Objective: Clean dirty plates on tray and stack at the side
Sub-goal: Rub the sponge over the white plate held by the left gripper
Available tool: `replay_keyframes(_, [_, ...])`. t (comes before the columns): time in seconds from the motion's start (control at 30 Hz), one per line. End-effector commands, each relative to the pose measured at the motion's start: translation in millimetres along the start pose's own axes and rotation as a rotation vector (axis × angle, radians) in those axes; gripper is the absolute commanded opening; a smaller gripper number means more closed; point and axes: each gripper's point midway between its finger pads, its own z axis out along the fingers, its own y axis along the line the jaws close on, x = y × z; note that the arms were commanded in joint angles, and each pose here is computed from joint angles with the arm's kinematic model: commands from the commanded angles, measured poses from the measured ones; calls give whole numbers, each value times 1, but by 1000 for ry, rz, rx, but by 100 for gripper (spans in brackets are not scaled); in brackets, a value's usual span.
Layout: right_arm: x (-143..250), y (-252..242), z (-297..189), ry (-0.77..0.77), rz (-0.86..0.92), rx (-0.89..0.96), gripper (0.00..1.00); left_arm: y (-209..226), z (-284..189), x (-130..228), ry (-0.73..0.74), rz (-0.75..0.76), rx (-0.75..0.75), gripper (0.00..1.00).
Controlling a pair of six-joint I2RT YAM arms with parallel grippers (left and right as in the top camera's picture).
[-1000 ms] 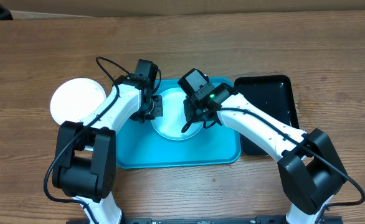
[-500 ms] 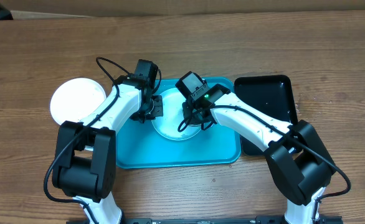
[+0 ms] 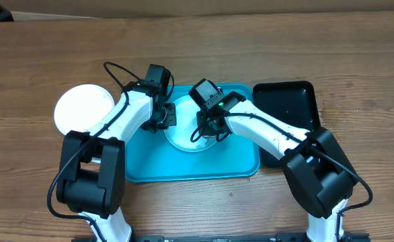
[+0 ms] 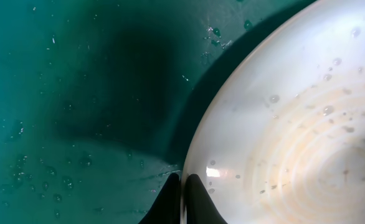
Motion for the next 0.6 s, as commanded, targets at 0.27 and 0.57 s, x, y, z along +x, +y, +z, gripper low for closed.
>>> replay_keyframes(0.27, [6,-4,18,37,70,31,4,-2,0,-6,-8,-1,7,4])
replay_keyframes(0.57, [23,19,29,139,100,-93,4,-2,0,-6,-9,-1,7,4])
